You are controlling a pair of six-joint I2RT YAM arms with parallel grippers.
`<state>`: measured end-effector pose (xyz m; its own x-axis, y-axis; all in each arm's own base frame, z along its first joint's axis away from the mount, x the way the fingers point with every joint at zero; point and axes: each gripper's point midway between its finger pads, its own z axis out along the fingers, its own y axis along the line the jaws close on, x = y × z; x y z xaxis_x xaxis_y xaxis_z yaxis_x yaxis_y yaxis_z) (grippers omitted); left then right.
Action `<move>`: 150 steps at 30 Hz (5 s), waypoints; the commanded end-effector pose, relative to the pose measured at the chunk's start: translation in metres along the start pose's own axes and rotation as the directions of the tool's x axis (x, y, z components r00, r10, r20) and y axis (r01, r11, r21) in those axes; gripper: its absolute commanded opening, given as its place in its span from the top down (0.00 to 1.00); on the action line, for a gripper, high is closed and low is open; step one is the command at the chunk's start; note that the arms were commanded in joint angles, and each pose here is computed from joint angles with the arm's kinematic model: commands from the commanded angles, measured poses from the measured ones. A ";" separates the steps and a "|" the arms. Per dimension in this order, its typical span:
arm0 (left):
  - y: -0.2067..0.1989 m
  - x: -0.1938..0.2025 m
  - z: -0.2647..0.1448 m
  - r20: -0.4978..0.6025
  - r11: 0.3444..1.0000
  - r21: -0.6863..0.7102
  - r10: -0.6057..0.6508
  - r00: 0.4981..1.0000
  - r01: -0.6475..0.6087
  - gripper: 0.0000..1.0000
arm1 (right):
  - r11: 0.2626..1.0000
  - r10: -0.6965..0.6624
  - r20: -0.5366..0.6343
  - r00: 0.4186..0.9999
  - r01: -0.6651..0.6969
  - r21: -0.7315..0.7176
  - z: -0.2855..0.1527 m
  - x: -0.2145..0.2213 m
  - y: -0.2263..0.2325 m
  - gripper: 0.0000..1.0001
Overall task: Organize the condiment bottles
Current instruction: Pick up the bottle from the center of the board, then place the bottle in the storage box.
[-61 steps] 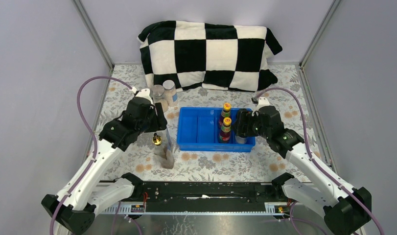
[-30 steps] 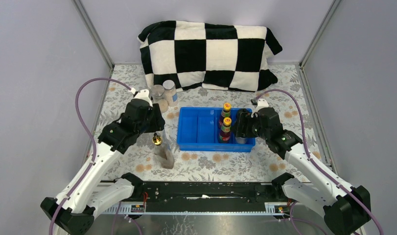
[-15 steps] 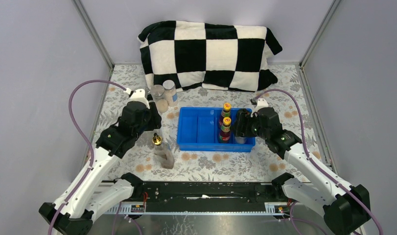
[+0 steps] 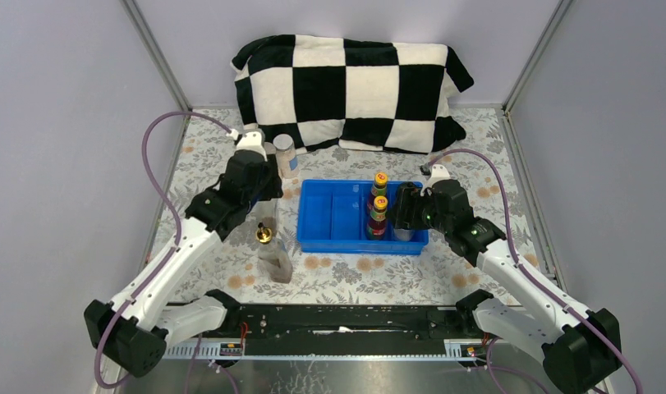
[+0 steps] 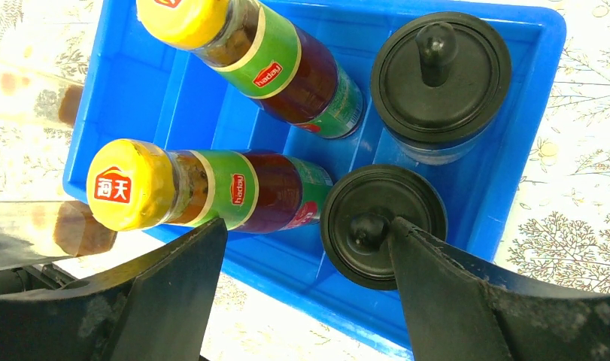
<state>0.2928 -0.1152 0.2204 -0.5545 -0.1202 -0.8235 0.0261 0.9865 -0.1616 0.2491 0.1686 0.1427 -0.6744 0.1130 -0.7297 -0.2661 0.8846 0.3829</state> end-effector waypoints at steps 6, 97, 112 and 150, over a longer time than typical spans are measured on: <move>-0.036 -0.091 0.005 0.213 0.998 0.068 -0.014 0.977 0.000 0.62 | 1.000 0.001 -0.041 0.999 -0.002 -0.006 0.000 0.010 0.001 0.14; -0.019 -0.036 0.004 0.135 0.993 0.062 -0.107 0.985 0.100 0.21 | 1.000 -0.027 0.063 0.998 0.028 -0.010 -0.075 -0.040 0.022 0.00; -0.018 0.000 0.042 0.094 0.999 0.044 -0.021 0.995 0.017 0.23 | 1.000 -0.014 0.043 0.999 0.015 -0.019 -0.072 -0.029 0.020 0.00; -0.028 -0.051 0.055 0.158 1.000 -0.013 0.028 0.987 -0.026 0.60 | 1.000 -0.019 -0.004 1.000 0.019 -0.010 -0.056 -0.012 0.012 0.00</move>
<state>0.3500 -0.1359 0.1854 -0.5325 -0.0756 -0.8430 0.0122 0.9952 -0.0970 0.2133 0.1486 0.1861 -0.6834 0.1022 -0.7229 -0.2620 0.8898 0.3735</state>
